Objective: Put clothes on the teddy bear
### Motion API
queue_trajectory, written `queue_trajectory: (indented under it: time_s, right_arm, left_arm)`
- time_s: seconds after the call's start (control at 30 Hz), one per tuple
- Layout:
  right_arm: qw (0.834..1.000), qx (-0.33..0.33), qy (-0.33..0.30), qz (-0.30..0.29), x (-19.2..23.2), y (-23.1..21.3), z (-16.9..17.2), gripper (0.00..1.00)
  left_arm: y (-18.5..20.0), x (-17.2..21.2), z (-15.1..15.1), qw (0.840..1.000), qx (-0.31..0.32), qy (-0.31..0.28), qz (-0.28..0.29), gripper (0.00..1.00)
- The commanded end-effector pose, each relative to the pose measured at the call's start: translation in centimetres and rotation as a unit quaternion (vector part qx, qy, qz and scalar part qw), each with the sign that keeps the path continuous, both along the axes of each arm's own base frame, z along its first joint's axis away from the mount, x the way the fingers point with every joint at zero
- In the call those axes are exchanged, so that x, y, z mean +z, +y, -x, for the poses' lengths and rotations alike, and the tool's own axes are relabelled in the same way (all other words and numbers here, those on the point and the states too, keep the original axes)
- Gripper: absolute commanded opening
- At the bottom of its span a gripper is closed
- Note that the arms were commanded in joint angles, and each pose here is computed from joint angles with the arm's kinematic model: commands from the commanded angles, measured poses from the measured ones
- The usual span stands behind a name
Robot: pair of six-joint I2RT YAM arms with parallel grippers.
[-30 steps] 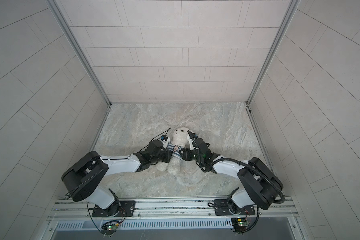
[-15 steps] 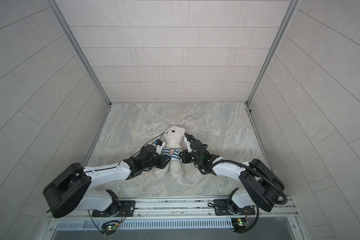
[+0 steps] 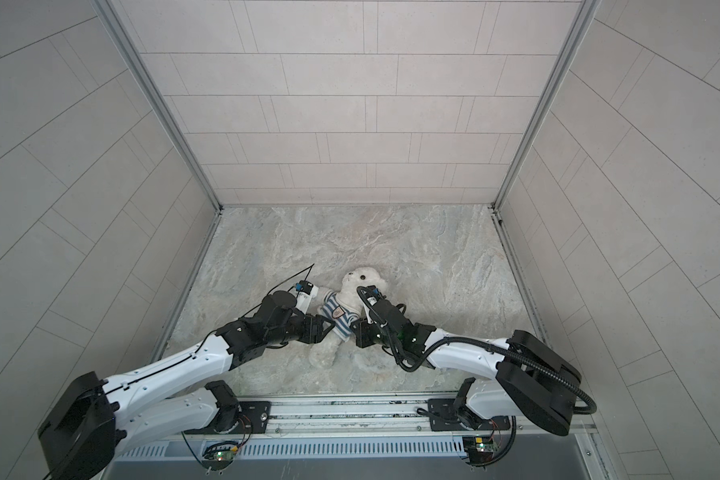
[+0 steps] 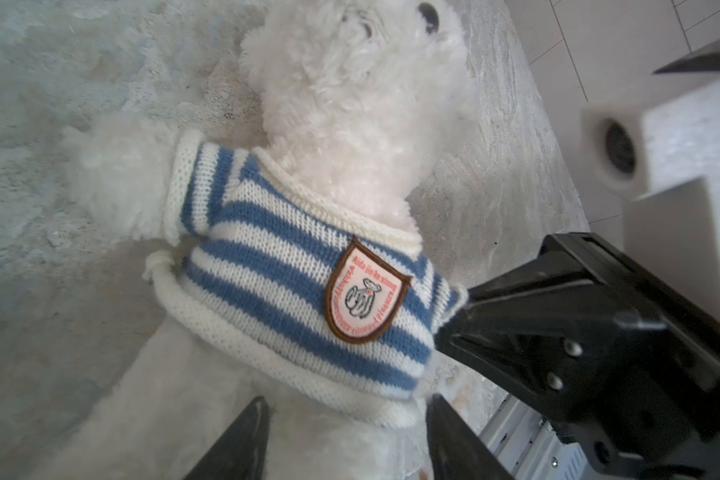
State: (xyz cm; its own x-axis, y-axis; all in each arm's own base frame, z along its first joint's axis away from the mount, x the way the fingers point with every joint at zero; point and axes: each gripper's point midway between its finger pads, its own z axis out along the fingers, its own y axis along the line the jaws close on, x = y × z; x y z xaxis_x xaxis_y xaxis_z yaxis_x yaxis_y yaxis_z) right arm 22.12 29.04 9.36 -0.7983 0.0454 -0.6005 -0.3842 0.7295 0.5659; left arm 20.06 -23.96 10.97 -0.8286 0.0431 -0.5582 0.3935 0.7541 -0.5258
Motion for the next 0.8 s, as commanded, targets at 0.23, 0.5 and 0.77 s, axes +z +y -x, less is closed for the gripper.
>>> queue_trajectory:
  time_s: [0.23, 0.5, 0.77]
  right_arm:
    - [0.999, -0.007, -0.004, -0.031, 0.8, 1.5, 0.7, 0.1]
    - [0.999, 0.004, -0.007, -0.042, 1.4, 2.3, 1.9, 0.12]
    - [0.999, -0.026, -0.017, -0.028, 1.8, -0.9, 2.7, 0.38]
  left_arm:
    - [-2.5, 0.5, 0.1, 0.998, 0.034, 0.033, 0.032, 0.49]
    - [-3.1, 1.1, -0.6, 0.997, 0.049, 0.031, 0.042, 0.28]
    - [-1.2, -0.9, -1.0, 0.995, 0.088, 0.037, 0.029, 0.0]
